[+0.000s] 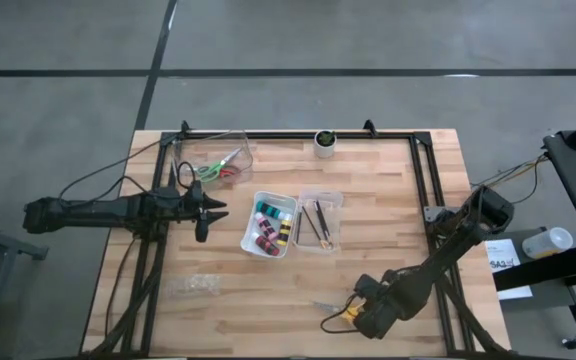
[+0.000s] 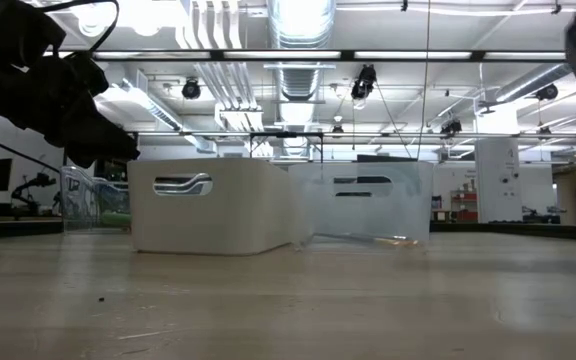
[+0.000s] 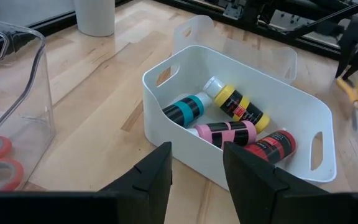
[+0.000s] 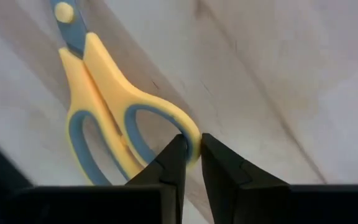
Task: Pick & Place Paint Supplies
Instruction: Put the yellow scissors into the top transparent bin
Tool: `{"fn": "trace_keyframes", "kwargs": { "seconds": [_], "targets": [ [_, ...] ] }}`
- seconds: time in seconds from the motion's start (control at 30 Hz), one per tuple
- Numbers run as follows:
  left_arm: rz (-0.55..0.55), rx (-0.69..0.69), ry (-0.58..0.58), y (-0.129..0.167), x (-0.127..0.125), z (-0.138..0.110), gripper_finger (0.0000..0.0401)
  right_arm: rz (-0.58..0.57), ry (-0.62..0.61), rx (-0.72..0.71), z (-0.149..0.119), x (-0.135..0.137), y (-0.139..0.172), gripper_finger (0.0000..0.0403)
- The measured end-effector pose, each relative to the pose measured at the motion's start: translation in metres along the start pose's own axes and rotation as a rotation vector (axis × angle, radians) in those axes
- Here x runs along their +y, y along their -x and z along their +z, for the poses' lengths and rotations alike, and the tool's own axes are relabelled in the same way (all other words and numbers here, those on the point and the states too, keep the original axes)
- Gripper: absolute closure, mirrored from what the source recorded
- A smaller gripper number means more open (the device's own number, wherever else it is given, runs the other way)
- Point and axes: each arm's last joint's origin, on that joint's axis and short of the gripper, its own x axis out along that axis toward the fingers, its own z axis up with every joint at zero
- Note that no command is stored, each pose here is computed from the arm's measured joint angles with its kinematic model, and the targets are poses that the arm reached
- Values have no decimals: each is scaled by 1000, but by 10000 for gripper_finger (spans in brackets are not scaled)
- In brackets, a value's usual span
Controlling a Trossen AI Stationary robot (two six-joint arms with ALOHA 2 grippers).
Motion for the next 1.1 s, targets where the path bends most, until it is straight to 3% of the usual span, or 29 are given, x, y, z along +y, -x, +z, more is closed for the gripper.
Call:
{"fn": "trace_keyframes", "kwargs": {
  "seconds": [0.23,0.37,0.63,0.8,1.1],
  "targets": [
    [0,0,0,0,0,0,251,111,71,-246,10,-5,44,363],
    [0,0,0,0,0,0,251,148,53,-424,21,-11,66,363],
    [0,0,0,0,0,0,251,97,31,-759,47,-18,84,363],
    [0,0,0,0,0,0,251,75,97,-845,78,-21,97,363],
    [0,0,0,0,0,0,251,141,207,-929,149,-34,121,364]
  ]
}}
